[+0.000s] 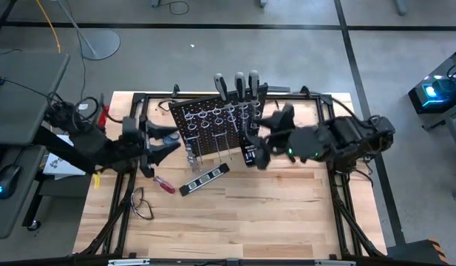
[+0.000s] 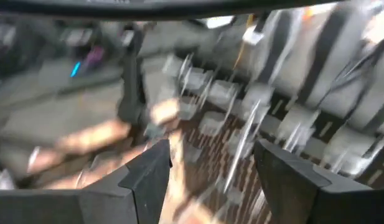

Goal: Hang tools onto peg board
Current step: Hang the red transparent screwdriver on the pegboard

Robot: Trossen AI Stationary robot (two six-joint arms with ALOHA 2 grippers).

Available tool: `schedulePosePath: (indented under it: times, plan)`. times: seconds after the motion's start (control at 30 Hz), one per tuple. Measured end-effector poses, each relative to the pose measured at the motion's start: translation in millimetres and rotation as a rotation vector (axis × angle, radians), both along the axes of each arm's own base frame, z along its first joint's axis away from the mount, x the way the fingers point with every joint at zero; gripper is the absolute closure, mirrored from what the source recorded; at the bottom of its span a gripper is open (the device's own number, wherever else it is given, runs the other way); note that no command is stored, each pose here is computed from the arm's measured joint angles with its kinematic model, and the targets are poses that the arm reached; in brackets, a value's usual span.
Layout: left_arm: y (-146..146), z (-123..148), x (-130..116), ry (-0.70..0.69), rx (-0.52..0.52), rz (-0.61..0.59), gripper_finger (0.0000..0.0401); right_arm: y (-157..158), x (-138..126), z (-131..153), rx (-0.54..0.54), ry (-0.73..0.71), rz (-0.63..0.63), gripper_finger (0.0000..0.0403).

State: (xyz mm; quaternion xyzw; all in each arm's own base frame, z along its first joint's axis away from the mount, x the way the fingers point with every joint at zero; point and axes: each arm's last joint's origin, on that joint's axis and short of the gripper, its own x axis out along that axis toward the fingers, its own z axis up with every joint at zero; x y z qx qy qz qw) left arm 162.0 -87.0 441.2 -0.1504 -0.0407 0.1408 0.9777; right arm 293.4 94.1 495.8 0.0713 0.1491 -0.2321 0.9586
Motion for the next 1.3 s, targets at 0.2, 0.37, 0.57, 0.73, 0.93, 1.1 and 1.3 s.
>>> schedulePosePath:
  times: [0.2, 0.37, 0.57, 0.73, 0.93, 1.1, 1.3]
  plan:
    - [-7, -28, -5, 0.162, -0.139, -0.013, 0.0163, 9, -14, -20, 0.114, 0.174, 0.029, 0.018]
    - [-12, -53, -11, 0.33, -0.294, -0.039, 0.0163, 17, -26, -29, 0.156, 0.26, 0.012, 0.018]
    - [-21, -73, -12, 0.508, -0.377, -0.063, 0.0163, 31, -40, -45, 0.199, 0.403, -0.028, 0.018]
    - [-28, -100, -10, 0.8, -0.422, -0.043, 0.0163, 42, -35, -59, 0.244, 0.441, -0.026, 0.018]
    - [-44, -137, -7, 1.344, -0.226, -0.131, 0.0163, 51, -27, -99, 0.249, 0.579, -0.041, 0.018]
    - [-55, -160, 15, 1.456, 0.074, -0.206, 0.0163, 58, -18, -122, 0.294, 0.606, -0.006, 0.018]
    - [-61, -202, 27, 1.592, 0.264, -0.323, 0.0163, 66, -18, -125, 0.325, 0.584, 0.019, 0.0181]
